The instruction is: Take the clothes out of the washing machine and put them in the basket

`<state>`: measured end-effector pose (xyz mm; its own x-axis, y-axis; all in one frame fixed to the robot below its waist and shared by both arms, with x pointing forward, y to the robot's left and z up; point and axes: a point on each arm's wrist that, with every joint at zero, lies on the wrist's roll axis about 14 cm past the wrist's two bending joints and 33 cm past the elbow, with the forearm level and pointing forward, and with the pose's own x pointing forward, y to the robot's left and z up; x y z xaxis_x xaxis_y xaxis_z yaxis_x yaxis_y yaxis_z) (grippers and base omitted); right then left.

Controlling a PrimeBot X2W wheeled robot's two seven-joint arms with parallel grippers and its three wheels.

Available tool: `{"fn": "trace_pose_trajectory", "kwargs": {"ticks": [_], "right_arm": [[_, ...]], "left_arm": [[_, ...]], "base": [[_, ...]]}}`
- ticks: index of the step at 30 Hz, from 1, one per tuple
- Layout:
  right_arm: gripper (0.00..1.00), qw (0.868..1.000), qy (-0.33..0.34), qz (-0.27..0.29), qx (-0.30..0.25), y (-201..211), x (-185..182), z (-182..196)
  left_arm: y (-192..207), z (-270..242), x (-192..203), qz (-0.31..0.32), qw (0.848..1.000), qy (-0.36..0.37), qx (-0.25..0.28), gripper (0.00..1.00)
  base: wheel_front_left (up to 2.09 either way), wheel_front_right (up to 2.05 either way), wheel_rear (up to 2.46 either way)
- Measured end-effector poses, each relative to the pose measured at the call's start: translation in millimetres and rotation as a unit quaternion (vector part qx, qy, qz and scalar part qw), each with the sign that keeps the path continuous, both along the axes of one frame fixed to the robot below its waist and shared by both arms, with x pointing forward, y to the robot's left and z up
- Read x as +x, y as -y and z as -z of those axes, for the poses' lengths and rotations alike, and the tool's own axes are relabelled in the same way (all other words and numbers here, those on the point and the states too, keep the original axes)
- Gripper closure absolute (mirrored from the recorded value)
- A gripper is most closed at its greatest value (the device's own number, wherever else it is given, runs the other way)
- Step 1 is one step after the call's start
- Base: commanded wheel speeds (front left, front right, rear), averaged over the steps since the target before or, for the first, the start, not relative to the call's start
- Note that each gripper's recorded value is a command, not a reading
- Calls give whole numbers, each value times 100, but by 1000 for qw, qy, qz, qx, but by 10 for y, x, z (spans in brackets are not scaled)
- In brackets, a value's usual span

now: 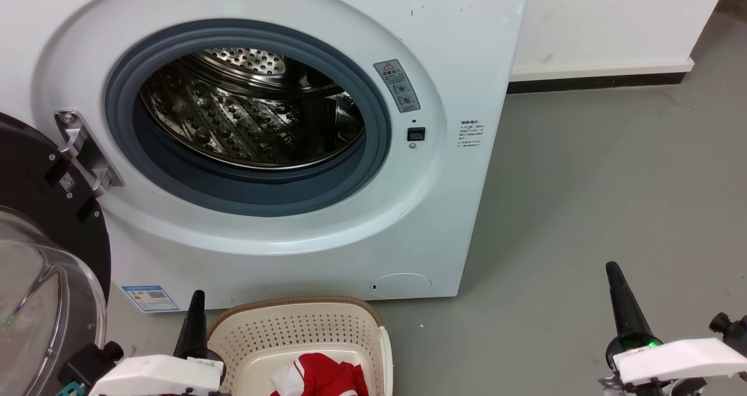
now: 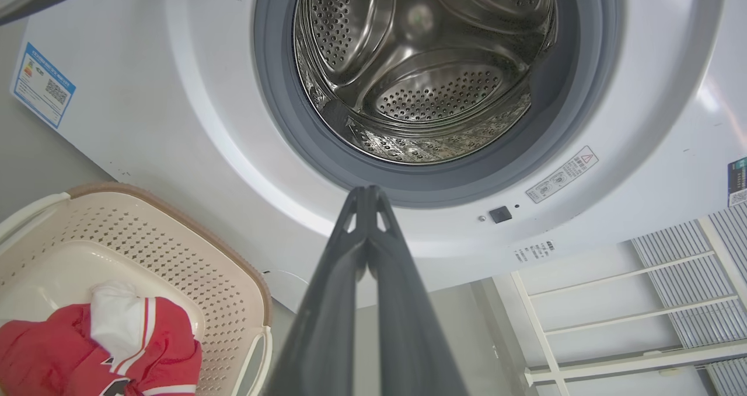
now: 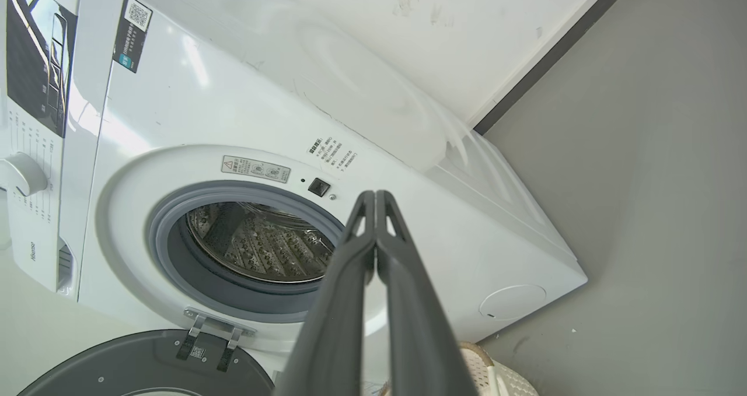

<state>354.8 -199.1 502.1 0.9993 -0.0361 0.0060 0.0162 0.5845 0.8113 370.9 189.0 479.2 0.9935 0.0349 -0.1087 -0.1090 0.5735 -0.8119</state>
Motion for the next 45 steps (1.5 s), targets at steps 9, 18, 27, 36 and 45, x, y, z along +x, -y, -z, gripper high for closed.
{"fn": "trace_pose_trajectory", "kwargs": {"ticks": [9,18,27,36,45], "right_arm": [[100,999,-3,0,51,13,52,7],[100,995,-6,-1,97,24,96,18],[100,990,-8,-3,142,28,139,24],[100,983,-9,-5,182,29,179,25],[100,976,-7,-7,219,29,221,12]], "left_arm": [[-5,-22,31,1,999,4,-51,100],[-16,-43,58,-1,995,8,-98,100],[-30,-68,78,-1,990,13,-141,100],[-41,-108,104,-1,983,21,-181,100],[-56,-143,124,-1,976,29,-217,100]], "base": [[0,0,0],[0,0,0],[0,0,0],[0,0,0],[0,0,0]]}}
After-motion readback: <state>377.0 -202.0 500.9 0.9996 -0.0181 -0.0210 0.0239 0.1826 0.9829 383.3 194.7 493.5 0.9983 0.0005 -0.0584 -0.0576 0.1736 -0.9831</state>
